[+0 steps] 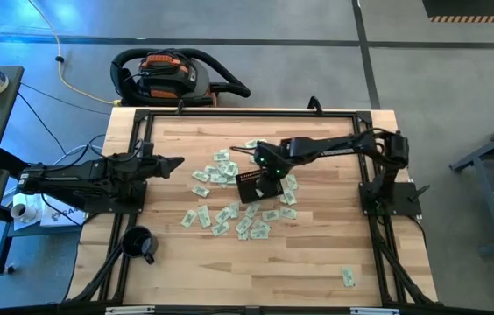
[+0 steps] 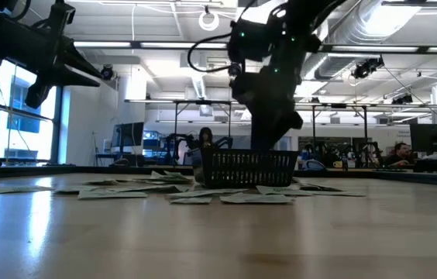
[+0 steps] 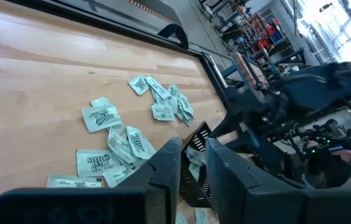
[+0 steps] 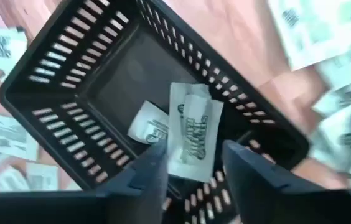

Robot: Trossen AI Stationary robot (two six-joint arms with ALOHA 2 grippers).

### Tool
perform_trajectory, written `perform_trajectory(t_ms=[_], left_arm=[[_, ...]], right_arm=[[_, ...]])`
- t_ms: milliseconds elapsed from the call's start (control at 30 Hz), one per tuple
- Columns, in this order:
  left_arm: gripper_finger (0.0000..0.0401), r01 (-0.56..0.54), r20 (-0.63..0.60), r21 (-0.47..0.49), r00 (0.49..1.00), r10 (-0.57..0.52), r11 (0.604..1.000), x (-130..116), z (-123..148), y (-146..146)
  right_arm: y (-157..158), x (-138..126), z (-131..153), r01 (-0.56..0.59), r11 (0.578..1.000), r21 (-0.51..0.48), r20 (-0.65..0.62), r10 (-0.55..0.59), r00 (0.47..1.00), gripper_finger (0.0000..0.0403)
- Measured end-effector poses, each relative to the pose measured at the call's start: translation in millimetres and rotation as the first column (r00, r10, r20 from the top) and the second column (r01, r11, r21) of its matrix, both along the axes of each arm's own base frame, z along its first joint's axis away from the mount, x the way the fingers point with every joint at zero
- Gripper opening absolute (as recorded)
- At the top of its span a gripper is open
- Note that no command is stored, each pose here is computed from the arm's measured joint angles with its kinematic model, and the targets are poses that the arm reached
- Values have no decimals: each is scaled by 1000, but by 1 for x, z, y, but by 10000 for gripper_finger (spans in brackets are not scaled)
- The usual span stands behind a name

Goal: Pick and place Stevia / Truvia into bins
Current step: Put the green stevia packet into the black bin

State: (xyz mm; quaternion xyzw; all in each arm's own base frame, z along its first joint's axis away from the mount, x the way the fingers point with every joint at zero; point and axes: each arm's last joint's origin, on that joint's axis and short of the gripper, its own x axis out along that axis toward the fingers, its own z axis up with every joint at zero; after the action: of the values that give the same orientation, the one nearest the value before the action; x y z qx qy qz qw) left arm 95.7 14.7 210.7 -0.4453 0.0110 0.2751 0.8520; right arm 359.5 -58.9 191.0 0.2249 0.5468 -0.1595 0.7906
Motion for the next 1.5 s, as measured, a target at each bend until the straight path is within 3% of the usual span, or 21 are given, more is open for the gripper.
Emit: perform_trajectory(t_ms=[200,333,467,700,1033,1133,1500], left_arm=[[111,0,-1,1,1000,0,1000,0,0,0],[111,0,-2,2,1000,0,1000,0,0,0],[111,1,-9,7,1000,-1,1000,0,0,0],[111,11,-21,25,1000,-11,1000,0,-1,0],[111,37,-21,17,999,-37,999,0,-1,-1],[111,36,-19,14,999,-36,999,0,-1,-1],[111,10,26,-71,1000,-8,997,0,-1,-1]], right_arm=[[16,-17,13,-59,994,-89,-102,49,994,231],[38,-42,4,-13,1000,-15,-203,10,979,239],[72,-66,-7,111,988,106,-279,-77,957,237],[139,-105,-26,391,900,191,-435,-279,856,238],[213,-165,-41,611,761,215,-530,-435,728,239],[224,-177,-46,605,764,222,-546,-417,727,238],[254,-205,-55,465,819,336,-554,-227,801,239]])
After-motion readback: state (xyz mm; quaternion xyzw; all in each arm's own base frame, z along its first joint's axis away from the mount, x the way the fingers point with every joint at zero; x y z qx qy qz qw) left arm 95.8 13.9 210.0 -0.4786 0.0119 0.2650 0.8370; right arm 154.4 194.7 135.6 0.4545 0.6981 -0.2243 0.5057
